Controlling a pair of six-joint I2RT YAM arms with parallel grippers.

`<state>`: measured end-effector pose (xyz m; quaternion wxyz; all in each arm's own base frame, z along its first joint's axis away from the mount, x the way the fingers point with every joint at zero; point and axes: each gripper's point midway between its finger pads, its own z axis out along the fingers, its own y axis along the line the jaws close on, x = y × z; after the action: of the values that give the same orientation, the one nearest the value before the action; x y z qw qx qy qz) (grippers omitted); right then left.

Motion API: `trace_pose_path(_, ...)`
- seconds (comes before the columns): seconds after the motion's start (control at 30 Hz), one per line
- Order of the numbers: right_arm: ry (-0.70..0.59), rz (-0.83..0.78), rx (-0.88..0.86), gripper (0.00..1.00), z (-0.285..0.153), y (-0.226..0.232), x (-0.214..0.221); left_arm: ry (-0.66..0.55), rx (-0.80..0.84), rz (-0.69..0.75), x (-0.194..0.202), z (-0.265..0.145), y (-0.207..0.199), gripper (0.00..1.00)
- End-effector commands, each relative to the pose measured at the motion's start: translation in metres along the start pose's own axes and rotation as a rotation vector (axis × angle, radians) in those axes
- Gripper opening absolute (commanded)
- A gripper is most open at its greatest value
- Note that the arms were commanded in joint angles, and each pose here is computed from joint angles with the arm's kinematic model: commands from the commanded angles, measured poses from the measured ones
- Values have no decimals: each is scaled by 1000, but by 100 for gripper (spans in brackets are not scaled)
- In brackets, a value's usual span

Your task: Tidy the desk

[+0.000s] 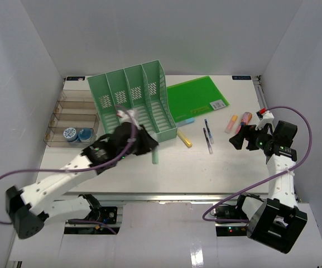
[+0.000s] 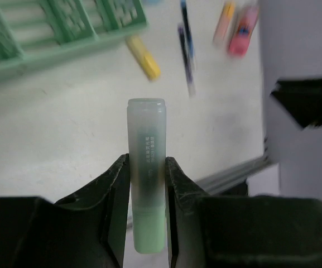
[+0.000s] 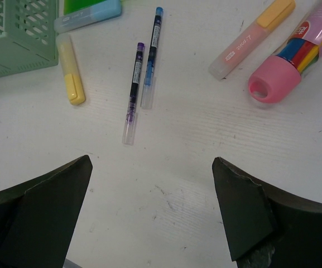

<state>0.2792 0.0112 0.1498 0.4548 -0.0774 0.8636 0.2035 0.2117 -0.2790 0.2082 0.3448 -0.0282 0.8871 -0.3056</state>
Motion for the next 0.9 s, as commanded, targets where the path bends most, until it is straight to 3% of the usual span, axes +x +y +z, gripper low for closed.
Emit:
trace_pose_path(0.0,-40,-19,-33,95,-3,7,-7,-306,-30,-233,-78,-73,56,1)
trace_pose_path(0.07,-43,-21,-38,95,-3,9,-7,-465,-100,-286,-112,-109,80,2)
trace_pose_path(0.47,-47,-30,-47,95,-5,12,-7,-848,-313,-333,-209,-173,101,0)
trace_pose_path(0.67,-50,-34,-58,95,-6,15,-8,-862,-416,-288,-264,-174,127,0)
trace_pose_path(0.87,-50,-45,-53,95,-8,15,-7,-827,-377,-520,-301,-178,221,0)
